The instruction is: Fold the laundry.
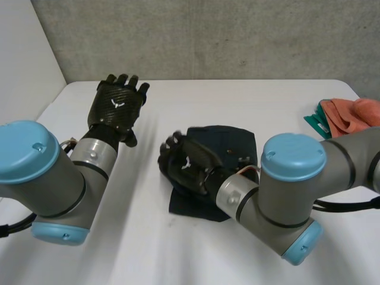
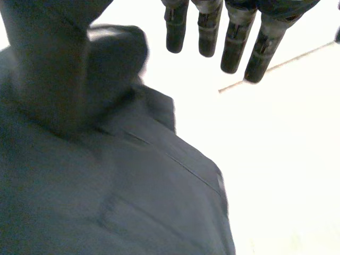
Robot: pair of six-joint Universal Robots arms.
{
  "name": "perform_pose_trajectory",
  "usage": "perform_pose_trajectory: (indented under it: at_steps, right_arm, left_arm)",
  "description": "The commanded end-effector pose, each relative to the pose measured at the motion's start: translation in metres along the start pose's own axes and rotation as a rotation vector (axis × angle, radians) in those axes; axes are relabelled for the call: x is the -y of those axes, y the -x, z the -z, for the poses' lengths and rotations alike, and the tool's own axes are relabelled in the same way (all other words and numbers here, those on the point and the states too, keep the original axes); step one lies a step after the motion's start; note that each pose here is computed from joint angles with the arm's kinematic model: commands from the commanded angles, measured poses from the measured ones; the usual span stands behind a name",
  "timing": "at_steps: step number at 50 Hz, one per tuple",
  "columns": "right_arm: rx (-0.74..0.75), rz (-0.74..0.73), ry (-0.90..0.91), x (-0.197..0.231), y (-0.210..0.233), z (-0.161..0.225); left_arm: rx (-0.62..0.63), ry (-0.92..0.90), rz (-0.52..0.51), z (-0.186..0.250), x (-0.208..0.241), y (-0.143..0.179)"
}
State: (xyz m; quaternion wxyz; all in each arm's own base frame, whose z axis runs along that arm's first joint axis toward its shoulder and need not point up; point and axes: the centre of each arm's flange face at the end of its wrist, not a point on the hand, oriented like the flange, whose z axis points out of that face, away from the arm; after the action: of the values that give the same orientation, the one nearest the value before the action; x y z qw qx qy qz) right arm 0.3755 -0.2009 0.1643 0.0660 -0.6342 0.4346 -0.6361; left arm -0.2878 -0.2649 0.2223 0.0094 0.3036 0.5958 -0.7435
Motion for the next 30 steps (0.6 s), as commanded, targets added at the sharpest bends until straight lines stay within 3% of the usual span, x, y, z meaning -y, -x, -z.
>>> perform_pose_trajectory:
  at_steps: [1,3,7,11,20,30]
  right_arm:
    - [-0.259,-0.310,0.043,0.015,-0.066,0.025]
    - [-0.322,-0.499,0.008,0.018,-0.085,0.038]
    - [-0.419,-0.745,-0.009,0.007,-0.115,0.057]
    - [-0.462,-0.853,0.089,-0.015,-0.128,0.073]
    - [-0.414,-0.950,0.258,-0.047,-0.117,0.067]
    - [-0.368,-1.003,0.342,-0.071,-0.102,0.046]
  left_arm:
    - [0.026,-0.071,0.011,-0.016,0.020,0.004]
    - [0.026,-0.086,0.023,-0.020,0.024,0.003]
    - [-0.043,-0.135,0.114,-0.021,0.042,-0.023]
    - [-0.128,-0.115,0.195,-0.016,0.049,-0.047]
    - [-0.276,0.021,0.254,-0.010,0.032,-0.098]
    - [-0.259,0.151,0.187,-0.012,-0.004,-0.114]
